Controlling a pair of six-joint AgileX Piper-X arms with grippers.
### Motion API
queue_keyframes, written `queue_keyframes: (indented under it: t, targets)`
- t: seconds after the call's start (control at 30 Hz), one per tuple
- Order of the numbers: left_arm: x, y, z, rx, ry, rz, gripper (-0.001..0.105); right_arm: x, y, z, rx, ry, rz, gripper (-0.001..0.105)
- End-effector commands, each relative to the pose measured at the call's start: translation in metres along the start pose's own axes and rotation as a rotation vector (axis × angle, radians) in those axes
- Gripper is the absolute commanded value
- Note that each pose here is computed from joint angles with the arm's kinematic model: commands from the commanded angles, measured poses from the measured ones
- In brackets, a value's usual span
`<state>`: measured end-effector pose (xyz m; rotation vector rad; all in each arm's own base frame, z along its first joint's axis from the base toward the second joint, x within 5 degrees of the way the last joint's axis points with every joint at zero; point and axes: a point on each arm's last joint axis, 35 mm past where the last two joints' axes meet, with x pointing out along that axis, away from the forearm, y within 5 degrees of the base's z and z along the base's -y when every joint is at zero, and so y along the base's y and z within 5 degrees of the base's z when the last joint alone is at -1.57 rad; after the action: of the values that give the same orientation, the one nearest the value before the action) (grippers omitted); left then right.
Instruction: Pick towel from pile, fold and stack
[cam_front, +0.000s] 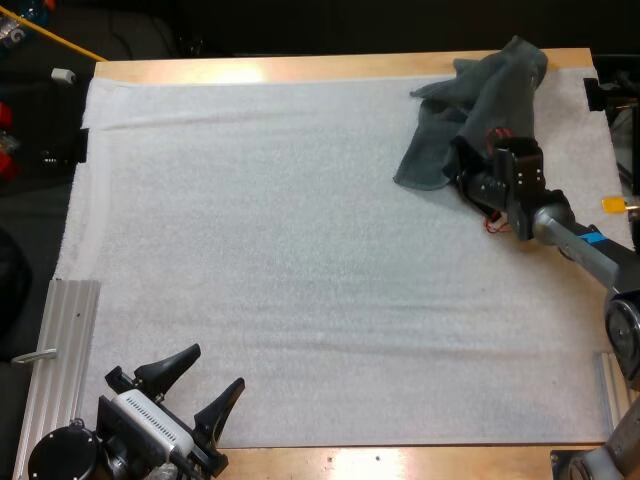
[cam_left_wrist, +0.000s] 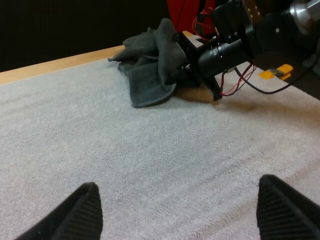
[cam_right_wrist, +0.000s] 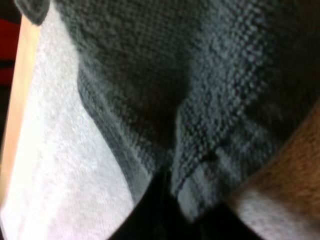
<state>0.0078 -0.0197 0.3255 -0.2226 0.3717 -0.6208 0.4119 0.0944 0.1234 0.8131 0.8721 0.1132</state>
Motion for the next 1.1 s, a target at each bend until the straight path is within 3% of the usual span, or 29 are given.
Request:
queue_keyframes:
  t: [0.0, 0.17, 0.4, 0.5, 0.83, 1.07]
  targets:
    - [-0.001, -0.001, 0.002, 0.000, -0.007, -0.018, 0.063, -0.008, 0.013, 0.004, -0.058, -0.010, 0.032, 0.000]
    - [-0.001, -0.001, 0.002, 0.000, -0.007, -0.018, 0.063, -0.033, 0.037, 0.001, -0.280, -0.012, 0.001, 0.000]
    - [-0.001, -0.001, 0.002, 0.000, -0.007, -0.018, 0.063, -0.102, 0.091, -0.010, -0.659, -0.071, -0.056, 0.000]
    - [-0.001, -0.001, 0.002, 0.000, -0.007, -0.018, 0.063, -0.134, 0.113, -0.015, -0.771, -0.107, -0.018, 0.000]
    - [-0.001, -0.001, 0.002, 0.000, -0.007, -0.018, 0.063, -0.253, 0.164, -0.031, -0.885, -0.318, 0.184, 0.000]
    - [-0.001, -0.001, 0.002, 0.000, -0.007, -0.018, 0.063, -0.319, 0.167, -0.059, -0.927, -0.301, 0.272, 0.000]
